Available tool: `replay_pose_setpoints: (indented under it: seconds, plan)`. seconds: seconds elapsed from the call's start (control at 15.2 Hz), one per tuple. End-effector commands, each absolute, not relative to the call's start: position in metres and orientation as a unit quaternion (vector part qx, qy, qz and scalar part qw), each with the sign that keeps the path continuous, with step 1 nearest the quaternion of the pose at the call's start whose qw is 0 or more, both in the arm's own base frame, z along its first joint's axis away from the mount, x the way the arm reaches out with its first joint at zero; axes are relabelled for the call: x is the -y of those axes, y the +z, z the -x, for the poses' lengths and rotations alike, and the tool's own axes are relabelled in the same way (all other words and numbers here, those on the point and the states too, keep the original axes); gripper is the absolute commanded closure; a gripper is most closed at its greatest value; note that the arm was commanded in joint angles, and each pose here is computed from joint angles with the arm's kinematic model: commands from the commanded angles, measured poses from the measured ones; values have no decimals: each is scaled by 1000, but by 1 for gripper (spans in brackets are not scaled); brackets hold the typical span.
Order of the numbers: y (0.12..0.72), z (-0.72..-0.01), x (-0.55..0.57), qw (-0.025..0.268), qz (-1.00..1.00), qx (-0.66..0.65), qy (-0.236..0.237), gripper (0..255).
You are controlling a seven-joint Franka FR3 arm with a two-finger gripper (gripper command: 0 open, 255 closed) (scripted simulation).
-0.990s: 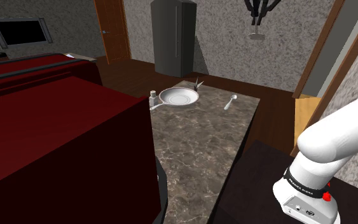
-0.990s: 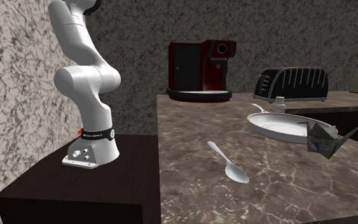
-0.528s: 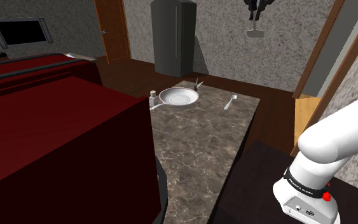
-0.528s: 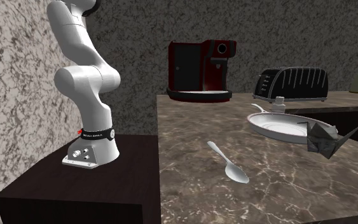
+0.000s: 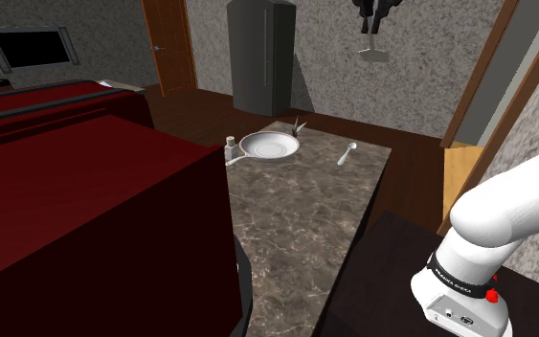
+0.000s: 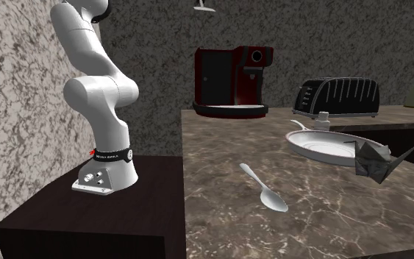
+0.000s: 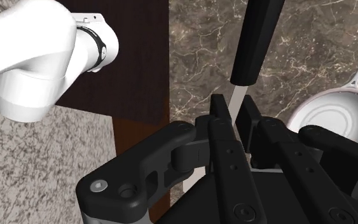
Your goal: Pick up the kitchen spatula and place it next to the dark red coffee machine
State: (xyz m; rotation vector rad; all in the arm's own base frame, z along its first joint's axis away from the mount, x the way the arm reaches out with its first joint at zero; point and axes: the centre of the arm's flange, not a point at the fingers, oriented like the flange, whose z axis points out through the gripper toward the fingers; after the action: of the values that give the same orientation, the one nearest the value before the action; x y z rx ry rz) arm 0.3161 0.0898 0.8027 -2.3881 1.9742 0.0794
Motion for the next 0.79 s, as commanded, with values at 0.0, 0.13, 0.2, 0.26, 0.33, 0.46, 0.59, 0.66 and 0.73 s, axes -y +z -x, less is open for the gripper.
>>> replay_pose_setpoints:
  seconds: [0.0, 0.13, 0.2, 0.26, 0.33, 0.46, 0.59, 0.66, 0.73]
  plan:
    - [803, -310, -116, 21, 770, -637, 26, 255]
    - [803, -305, -142, 21, 770, -637, 26, 255]
    - [803, -303, -155, 21, 770, -637, 26, 255]
    - [803, -300, -168, 21, 770, -637, 26, 255]
    - [803, -298, -181, 21, 770, -637, 26, 255]
    - [803, -293, -207, 21, 770, -637, 26, 255]
    - [803, -288, -233, 21, 770, -637, 26, 255]
    - [803, -286, -246, 21, 770, -637, 26, 255]
    - [804, -284, -259, 21, 770, -637, 26, 255]
